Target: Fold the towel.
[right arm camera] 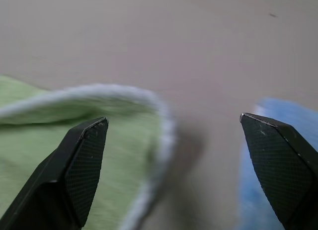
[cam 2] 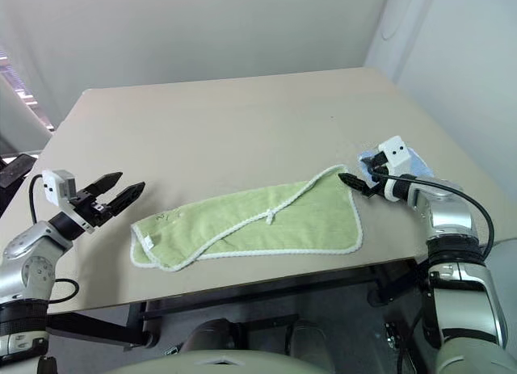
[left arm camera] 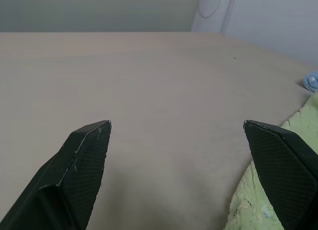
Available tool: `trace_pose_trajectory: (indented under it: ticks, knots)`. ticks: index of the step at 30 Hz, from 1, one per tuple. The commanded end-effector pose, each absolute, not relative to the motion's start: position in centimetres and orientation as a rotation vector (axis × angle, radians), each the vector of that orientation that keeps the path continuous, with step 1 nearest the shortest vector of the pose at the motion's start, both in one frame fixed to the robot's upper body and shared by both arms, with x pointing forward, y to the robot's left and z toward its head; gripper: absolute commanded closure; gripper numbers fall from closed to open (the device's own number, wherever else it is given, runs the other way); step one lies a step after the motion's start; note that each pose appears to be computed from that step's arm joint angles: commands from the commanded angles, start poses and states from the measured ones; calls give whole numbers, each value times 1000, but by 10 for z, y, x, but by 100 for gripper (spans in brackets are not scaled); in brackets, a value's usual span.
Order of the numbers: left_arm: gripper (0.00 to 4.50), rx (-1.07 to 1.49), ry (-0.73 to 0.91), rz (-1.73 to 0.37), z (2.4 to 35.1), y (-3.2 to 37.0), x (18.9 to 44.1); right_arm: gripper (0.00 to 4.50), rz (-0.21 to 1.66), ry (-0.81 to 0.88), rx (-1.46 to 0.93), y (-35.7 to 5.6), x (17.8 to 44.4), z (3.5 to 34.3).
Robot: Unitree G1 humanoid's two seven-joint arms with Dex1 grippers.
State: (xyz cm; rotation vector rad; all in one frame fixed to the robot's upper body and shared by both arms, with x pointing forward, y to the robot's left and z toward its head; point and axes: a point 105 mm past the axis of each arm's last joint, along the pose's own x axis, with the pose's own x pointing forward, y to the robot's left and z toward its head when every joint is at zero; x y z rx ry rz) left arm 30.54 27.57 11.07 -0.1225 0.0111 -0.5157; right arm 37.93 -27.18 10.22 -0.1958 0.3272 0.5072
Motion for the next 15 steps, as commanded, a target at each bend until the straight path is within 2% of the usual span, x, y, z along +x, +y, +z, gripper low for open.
trace_pose_trajectory:
  ticks: [1, 15]
  knots:
    - [0, -78, -39, -524, 125, 274, 306, 3, 549, 278, -254, -264, 386, 112]
    - [0, -75, -51, -468, 121, 280, 293, 3, 534, 345, -282, -239, 418, 98]
